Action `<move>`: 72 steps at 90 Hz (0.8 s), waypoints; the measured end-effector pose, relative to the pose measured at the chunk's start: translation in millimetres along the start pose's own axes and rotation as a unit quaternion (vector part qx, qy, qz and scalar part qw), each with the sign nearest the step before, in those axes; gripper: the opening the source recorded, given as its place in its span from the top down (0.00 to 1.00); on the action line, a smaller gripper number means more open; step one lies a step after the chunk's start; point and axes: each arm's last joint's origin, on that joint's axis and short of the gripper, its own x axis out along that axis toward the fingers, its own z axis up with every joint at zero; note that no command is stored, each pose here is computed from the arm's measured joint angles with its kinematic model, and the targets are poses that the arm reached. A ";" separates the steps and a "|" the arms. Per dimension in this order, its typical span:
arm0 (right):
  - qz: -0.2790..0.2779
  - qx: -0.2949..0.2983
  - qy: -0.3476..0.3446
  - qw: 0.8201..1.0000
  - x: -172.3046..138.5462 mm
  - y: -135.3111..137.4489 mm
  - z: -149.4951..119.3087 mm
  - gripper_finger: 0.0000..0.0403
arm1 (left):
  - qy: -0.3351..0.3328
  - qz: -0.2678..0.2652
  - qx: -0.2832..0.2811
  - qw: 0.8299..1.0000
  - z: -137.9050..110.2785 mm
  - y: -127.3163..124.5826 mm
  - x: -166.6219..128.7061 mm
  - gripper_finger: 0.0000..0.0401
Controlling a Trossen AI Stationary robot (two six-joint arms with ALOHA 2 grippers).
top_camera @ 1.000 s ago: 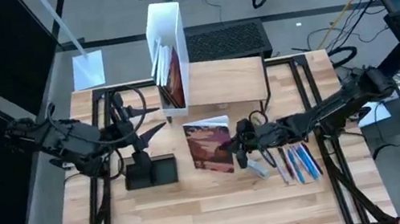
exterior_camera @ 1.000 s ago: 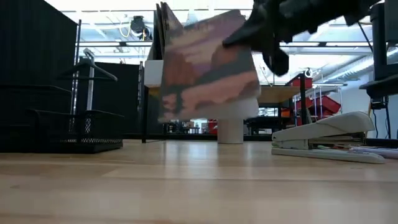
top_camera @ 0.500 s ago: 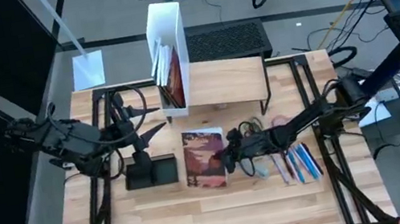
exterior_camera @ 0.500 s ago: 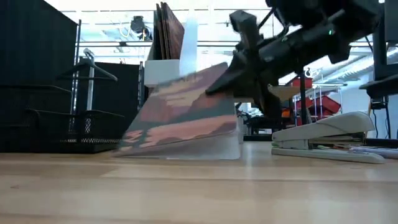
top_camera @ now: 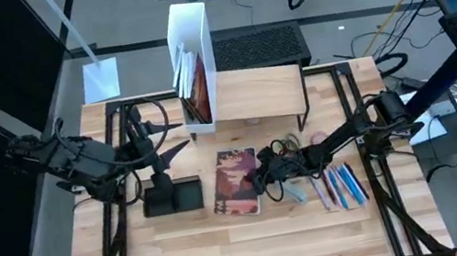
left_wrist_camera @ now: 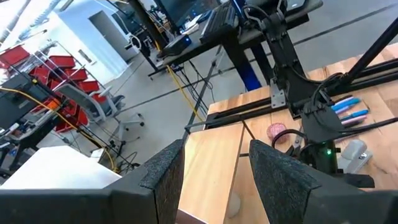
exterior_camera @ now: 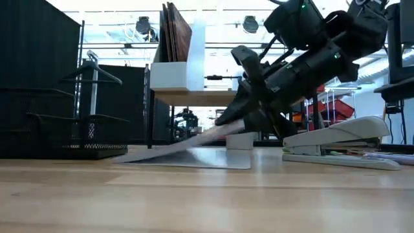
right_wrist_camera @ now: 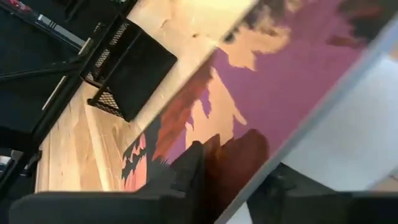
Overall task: Stock shelves
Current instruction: Remove the purple book from the white bookshelf on the shelf
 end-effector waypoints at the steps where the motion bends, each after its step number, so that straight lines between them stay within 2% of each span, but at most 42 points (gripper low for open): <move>1: 0.000 -0.002 0.000 1.000 -0.1 0.0 0.0 0.74 | 0.000 0.000 0.000 1.000 0.0 0.0 0.0 0.58; 19: 0.029 -0.020 0.040 0.999 -3.8 2.5 4.5 0.53 | 0.000 0.000 0.000 1.000 0.0 0.0 0.0 0.58; 33: 0.070 -0.053 0.058 0.994 -19.9 12.4 21.4 0.43 | 0.002 0.006 -0.001 1.000 -0.2 0.9 0.5 0.58; 46: 0.094 -0.118 0.024 0.988 -49.6 26.3 45.0 0.40 | 0.013 0.020 -0.028 0.999 -3.0 6.0 5.0 0.58; 72: 0.053 -0.216 -0.082 0.972 -101.9 33.6 82.6 0.41 | 0.074 0.062 -0.095 0.991 -20.7 21.0 18.9 0.58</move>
